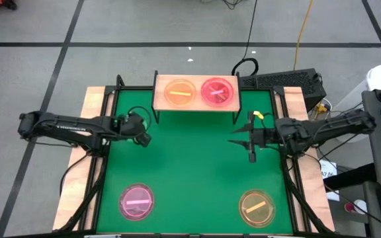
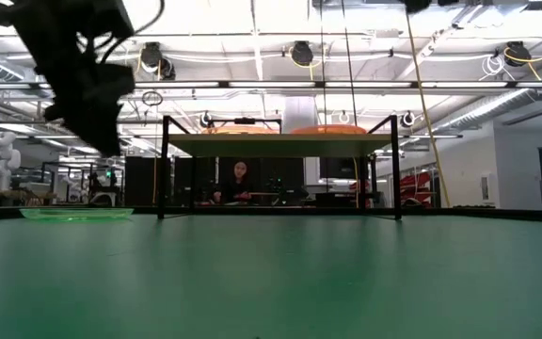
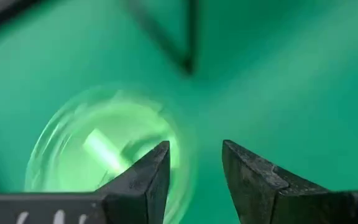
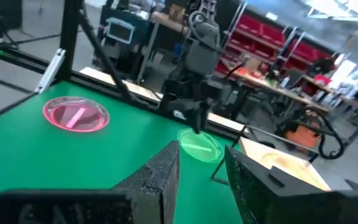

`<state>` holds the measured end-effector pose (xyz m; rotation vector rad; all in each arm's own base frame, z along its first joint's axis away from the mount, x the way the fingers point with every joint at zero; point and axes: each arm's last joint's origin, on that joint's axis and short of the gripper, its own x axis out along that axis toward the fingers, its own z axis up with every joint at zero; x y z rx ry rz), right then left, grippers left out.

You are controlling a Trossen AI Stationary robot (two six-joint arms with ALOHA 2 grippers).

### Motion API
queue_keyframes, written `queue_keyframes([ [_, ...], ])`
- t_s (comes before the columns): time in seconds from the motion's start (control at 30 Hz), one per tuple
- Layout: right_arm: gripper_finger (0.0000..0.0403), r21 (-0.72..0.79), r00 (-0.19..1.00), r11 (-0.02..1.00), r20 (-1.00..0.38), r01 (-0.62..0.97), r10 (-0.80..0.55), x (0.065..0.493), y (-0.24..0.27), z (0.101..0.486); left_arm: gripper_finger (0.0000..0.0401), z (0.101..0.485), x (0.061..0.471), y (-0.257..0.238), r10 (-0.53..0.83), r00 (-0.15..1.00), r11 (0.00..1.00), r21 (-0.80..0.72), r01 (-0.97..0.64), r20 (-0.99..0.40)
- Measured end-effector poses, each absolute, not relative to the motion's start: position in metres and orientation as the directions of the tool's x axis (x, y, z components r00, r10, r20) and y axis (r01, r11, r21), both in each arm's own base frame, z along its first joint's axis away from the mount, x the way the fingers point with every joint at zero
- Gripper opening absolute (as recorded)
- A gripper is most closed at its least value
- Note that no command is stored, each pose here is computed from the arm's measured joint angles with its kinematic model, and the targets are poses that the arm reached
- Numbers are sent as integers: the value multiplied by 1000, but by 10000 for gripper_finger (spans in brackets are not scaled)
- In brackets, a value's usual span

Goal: Place and stack plates onto a shelf
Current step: Stack the green plate on top of the orange plate on the shelf

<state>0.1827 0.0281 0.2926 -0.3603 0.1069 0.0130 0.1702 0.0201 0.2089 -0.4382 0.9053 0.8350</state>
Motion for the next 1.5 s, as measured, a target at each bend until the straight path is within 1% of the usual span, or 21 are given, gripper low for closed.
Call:
queue_keyframes([
  [0.07, 112, -349, 996, 936, -90, -32, 1, 182, 30, 282, 152, 202, 168, 20, 435, 267, 579, 40, -814, -860],
  [0.13, 112, -351, 996, 936, -91, -39, 8, 183, 31, 273, 152, 194, 173, 19, 410, 227, 572, 55, -819, -883],
  [0.27, 112, -347, 994, 937, -105, -34, -3, 183, 31, 265, 152, 179, 186, 18, 357, 193, 599, 65, -798, -914],
  [0.47, 112, -339, 994, 940, -113, -25, -14, 184, 31, 262, 152, 156, 196, 15, 314, 87, 616, 133, -776, -946],
  [0.6, 112, -340, 993, 940, -115, -26, -15, 184, 31, 261, 152, 147, 199, 15, 300, 47, 610, 154, -777, -953],
  [0.83, 112, -333, 993, 943, -116, -25, -15, 184, 31, 261, 151, 139, 201, 15, 307, 9, 603, 187, -776, -952],
  [0.9, 112, -331, 993, 943, -115, -24, -15, 184, 31, 261, 141, 138, 202, 15, 307, 8, 603, 188, -775, -952],
  [0.97, 112, -329, 993, 944, -115, -24, -15, 184, 31, 261, 119, 138, 202, 15, 308, 13, 603, 185, -776, -951],
  [1.17, 112, -317, 993, 948, -116, -23, -15, 184, 31, 261, 23, 138, 203, 15, 309, 18, 603, 182, -777, -951],
  [1.2, 112, -317, 993, 948, -116, -23, -15, 184, 31, 261, 13, 138, 203, 15, 309, 19, 603, 181, -777, -951],
  [1.37, 112, -318, 993, 948, -116, -23, -15, 184, 31, 261, 4, 141, 206, 14, 278, 59, 630, 136, -765, -959],
  [1.5, 112, -319, 993, 948, -117, -24, -15, 184, 31, 261, 3, 155, 215, 8, 266, 96, 658, 108, -745, -959],
])
